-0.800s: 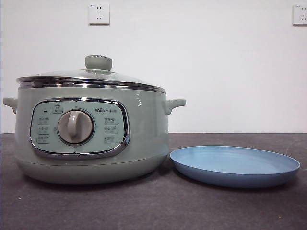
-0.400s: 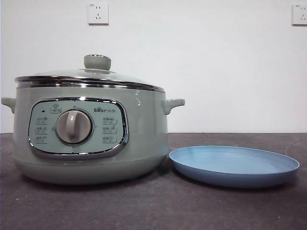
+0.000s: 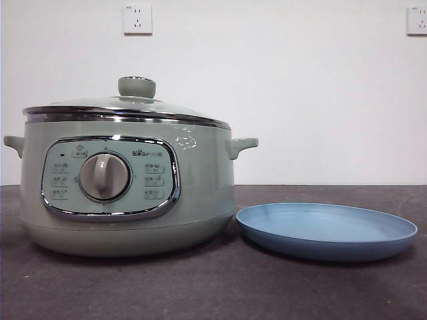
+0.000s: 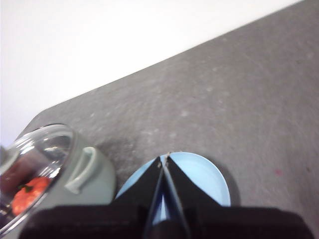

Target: Take the pumpkin out from the steamer,put the pumpkin in the blue plate,close the lid

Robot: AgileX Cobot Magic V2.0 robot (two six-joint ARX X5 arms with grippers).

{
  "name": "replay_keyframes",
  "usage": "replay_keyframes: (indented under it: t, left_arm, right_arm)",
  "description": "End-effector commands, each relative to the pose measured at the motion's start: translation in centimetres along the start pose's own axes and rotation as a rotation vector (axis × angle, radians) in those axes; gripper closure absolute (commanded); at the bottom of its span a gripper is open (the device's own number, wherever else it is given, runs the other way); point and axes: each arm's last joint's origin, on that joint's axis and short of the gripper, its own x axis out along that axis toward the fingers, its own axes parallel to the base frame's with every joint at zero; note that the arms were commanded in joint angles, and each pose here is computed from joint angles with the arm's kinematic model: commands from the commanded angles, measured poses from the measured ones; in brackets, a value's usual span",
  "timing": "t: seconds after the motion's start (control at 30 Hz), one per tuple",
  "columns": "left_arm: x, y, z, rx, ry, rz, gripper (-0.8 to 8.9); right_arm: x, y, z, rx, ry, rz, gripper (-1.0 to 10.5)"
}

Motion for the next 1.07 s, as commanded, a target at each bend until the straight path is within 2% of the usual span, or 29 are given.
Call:
replay_keyframes:
  t: [0.03,0.33,0.4,0.53,0.67,0.77,0.8,0.9,0.97,1.07]
  left_arm:
    - [0.4,-0.7,1.9,0.066,0.024,-0.044,8.22]
    - [3.0,-2.5,7.7,0.116,0.198,-0.238,8.22]
    - [3.6,-2.8,8.6,0.126,0.233,-0.265,8.22]
    - [4.5,-3.4,9.6,0.151,0.29,-0.293,8.22]
    - [5.2,-4.1,9.8,0.179,0.327,-0.32,8.22]
    - [5.4,-4.4,9.6,0.184,0.34,-0.337,8.0]
    - [5.5,-4.5,9.6,0.187,0.342,-0.337,7.39]
    - [5.9,-4.8,9.4,0.189,0.344,-0.285,3.85]
    - [6.2,-5.1,9.3,0.203,0.341,-0.27,3.68]
    - [6.8,-5.7,9.3,0.204,0.339,-0.3,3.68]
  right_arm:
    - [0.1,0.9,2.1,-0.088,0.006,0.03,9.6]
    - [1.3,3.3,8.3,-0.238,0.127,-0.001,9.6]
    - [1.7,3.7,9.4,-0.274,0.161,0.022,9.6]
    - [2.6,4.2,10.3,-0.282,0.232,0.088,9.6]
    - [3.5,4.1,10.3,-0.273,0.267,0.089,9.6]
    - [3.9,4.0,10.1,-0.263,0.293,0.099,8.6]
    - [4.0,3.9,10.0,-0.262,0.299,0.094,7.9]
    - [4.1,3.9,9.9,-0.256,0.312,0.09,5.7]
    - [4.1,3.9,9.9,-0.248,0.313,0.089,4.9]
    - [4.1,3.9,9.9,-0.246,0.314,0.089,4.9]
